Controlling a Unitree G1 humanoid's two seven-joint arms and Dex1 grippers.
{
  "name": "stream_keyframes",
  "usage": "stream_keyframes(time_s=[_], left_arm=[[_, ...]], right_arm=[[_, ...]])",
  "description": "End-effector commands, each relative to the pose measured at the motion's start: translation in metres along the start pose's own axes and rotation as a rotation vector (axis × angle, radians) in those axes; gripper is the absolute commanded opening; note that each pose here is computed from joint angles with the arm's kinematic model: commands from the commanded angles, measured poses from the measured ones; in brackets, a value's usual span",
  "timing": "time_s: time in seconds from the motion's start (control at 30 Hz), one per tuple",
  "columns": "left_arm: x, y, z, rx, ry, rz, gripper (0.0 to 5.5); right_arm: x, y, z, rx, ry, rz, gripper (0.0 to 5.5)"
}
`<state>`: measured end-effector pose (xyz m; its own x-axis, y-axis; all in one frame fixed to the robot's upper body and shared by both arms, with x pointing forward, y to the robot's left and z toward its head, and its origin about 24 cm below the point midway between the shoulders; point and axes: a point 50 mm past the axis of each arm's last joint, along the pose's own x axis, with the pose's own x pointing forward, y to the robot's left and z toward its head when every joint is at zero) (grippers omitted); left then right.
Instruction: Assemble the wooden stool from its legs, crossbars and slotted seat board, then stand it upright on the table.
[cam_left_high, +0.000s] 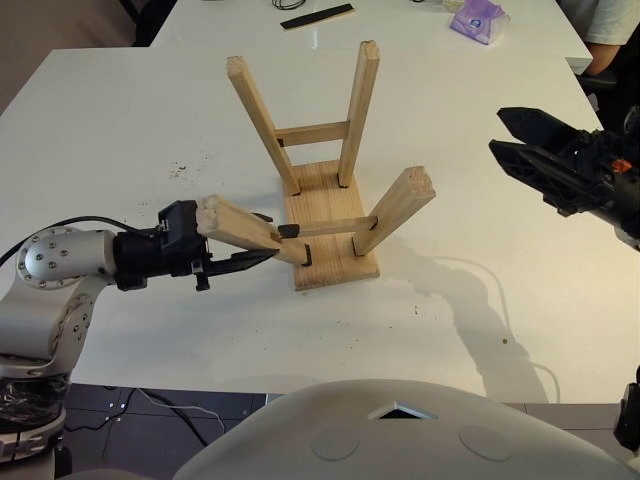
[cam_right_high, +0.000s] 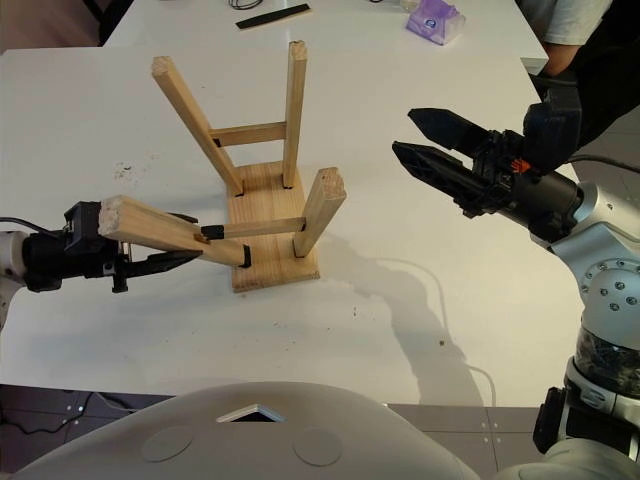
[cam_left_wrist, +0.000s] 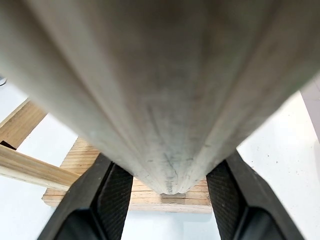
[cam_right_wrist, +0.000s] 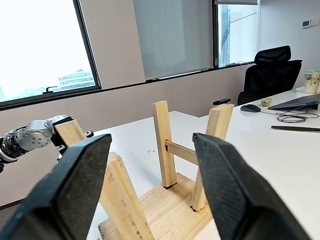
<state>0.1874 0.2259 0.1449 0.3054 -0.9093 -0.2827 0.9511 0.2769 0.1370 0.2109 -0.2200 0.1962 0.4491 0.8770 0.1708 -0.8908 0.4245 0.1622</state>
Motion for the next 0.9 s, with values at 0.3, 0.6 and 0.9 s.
stream_keyframes(time_s=[0.3, 0.6, 0.9], left_arm=[[0.009, 0.004, -0.044, -0.166, 0.265, -0.042, 2.04], [0.014, 0.005, -0.058, -0.201, 0.354, -0.045, 2.04], [0.05, 0.008, -0.01, -0.135, 0.222, -0.025, 2.04]], right_arm=[[0.009, 0.01, -0.005, -0.02, 0.001, 0.029, 2.99], [0.017, 0.021, -0.004, -0.025, -0.029, 0.07, 2.99], [0.046, 0.072, 0.027, 0.028, -0.216, 0.29, 2.99]])
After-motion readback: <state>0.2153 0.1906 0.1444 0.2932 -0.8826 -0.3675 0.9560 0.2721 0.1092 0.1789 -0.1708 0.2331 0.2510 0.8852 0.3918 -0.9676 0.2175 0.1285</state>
